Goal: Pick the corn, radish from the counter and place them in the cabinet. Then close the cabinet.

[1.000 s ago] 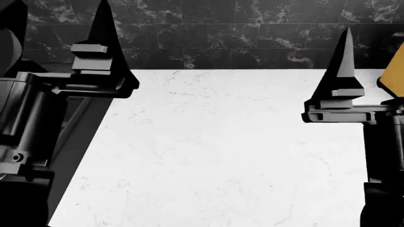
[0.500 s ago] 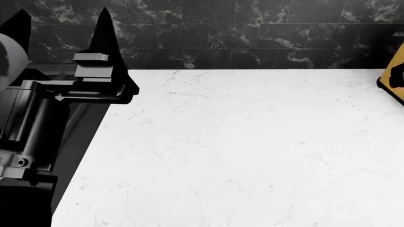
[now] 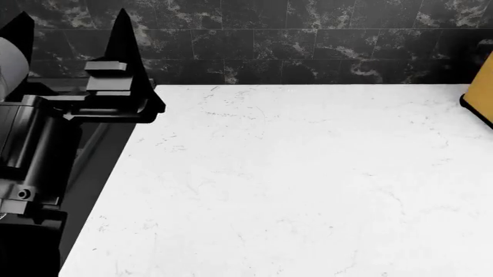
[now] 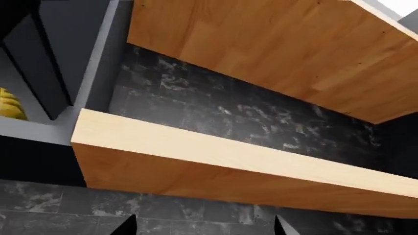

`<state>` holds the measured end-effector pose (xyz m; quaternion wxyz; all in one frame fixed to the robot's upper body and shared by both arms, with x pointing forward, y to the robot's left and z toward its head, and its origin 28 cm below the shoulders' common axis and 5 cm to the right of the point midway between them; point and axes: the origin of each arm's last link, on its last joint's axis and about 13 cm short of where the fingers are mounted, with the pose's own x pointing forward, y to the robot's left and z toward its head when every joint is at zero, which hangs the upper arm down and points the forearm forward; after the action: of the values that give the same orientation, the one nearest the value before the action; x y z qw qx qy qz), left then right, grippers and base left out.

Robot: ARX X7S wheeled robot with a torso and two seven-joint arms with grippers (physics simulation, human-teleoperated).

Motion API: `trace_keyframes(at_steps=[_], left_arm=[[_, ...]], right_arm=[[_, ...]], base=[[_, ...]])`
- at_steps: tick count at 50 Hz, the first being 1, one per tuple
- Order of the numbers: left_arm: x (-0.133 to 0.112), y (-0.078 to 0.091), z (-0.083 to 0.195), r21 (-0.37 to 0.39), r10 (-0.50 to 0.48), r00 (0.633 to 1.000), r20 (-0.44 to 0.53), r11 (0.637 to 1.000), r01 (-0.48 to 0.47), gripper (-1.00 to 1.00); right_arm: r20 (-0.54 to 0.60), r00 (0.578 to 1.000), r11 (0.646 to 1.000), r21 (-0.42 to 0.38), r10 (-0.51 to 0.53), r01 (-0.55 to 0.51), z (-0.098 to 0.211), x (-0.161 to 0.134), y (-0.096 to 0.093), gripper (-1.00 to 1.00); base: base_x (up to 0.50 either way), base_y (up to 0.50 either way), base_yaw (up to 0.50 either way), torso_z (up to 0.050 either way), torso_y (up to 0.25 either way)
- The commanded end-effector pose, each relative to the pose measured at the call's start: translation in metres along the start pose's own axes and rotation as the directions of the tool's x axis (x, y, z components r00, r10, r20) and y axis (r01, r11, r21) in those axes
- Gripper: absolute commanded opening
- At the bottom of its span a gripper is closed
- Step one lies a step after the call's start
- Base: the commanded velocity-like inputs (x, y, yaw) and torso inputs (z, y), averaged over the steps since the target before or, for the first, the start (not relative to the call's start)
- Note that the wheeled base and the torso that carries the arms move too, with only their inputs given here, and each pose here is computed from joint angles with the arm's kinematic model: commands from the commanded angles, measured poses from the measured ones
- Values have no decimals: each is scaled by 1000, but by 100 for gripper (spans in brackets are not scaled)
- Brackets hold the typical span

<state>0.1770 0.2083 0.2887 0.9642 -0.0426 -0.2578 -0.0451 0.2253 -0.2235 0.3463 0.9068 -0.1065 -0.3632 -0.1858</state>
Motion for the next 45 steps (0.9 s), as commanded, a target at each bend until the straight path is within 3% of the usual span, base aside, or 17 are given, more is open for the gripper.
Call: trace_keyframes(at_steps=[1, 10, 20, 35, 45], left_arm=[[0, 1, -1, 1, 7, 1000, -4, 1000, -7, 100], [-1, 4, -3, 2, 15, 1000, -10, 1000, -15, 100], [-2, 6, -5, 2, 27, 1000, -15, 1000, -27, 100], [-2, 10, -5, -1, 37, 999, -22, 999, -38, 100], [-2, 11, -7, 0, 42, 999, -28, 999, -42, 100]], right_arm=[[-48, 998, 997, -75, -39, 35, 3, 24, -13, 100], [24, 999, 995, -91, -40, 42, 17, 58, -7, 100], [142, 989, 998, -44, -34, 41, 42, 90, -1, 100], [229, 972, 991, 103, 59, -84, 59, 121, 24, 100], [254, 958, 959, 213, 129, -186, 61, 123, 33, 100]], base=[[0, 0, 0, 0, 0], [0, 0, 0, 0, 0], [0, 0, 0, 0, 0], [0, 0, 0, 0, 0], [0, 0, 1, 0, 0]])
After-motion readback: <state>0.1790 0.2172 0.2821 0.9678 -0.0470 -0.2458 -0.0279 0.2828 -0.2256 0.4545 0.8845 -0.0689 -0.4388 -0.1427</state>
